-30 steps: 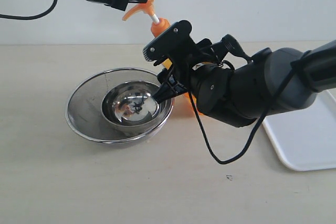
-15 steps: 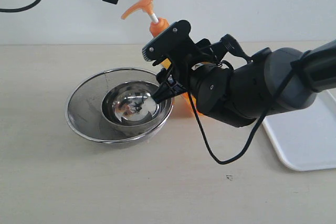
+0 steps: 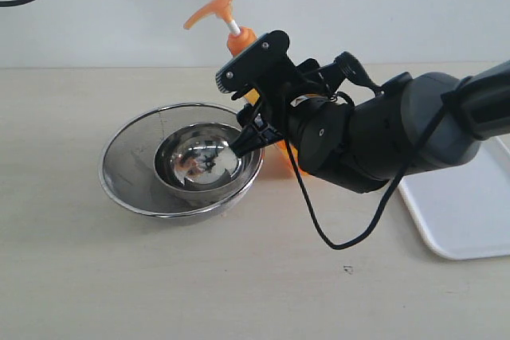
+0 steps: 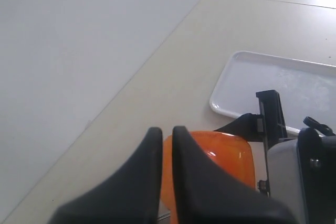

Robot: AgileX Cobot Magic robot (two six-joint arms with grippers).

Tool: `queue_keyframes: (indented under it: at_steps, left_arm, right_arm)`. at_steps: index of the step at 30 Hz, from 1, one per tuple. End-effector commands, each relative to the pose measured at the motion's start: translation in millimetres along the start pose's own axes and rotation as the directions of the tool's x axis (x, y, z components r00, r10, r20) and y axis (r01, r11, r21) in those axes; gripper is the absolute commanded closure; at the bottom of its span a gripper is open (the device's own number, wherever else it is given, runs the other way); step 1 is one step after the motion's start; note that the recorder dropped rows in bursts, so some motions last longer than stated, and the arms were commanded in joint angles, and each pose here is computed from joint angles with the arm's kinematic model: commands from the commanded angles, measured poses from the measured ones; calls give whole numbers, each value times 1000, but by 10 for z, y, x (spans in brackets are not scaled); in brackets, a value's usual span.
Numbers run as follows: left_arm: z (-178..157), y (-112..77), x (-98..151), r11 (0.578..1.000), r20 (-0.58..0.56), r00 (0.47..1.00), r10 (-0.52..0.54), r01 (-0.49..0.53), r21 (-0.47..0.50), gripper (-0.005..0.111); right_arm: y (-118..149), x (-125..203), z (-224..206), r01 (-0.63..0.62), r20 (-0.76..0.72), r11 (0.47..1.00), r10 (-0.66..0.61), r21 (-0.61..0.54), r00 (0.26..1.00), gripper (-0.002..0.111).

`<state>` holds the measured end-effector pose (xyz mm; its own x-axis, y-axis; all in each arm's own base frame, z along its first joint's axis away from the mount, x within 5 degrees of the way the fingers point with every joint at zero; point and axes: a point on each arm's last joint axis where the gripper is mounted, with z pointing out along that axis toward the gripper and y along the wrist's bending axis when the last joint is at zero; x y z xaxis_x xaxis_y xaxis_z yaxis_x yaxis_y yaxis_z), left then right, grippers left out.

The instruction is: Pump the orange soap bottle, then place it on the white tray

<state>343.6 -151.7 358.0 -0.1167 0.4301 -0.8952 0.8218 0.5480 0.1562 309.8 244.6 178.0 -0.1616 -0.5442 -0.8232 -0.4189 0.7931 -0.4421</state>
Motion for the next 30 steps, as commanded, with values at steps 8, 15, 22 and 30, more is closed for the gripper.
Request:
queue_keyframes:
  at_steps: [8, 15, 22, 30]
  left_arm:
    - [152, 9, 122, 999, -25, 999, -39, 40, 37, 102]
    - [217, 19, 179, 997, -39, 998, -54, 56, 49, 102]
    - [216, 7, 177, 996, -37, 998, -59, 61, 63, 102]
    - [250, 8, 210, 995, -47, 997, -64, 68, 74, 102]
  right_arm:
    - [-22, -58, -10, 0, 24, 1000, 0, 9, 1000, 108]
    - [-22, -58, -10, 0, 24, 1000, 0, 9, 1000, 108]
    - [-27, -62, -10, 1, 29, 1000, -2, 15, 1000, 108]
    - [-27, -62, -10, 1, 29, 1000, -2, 15, 1000, 108]
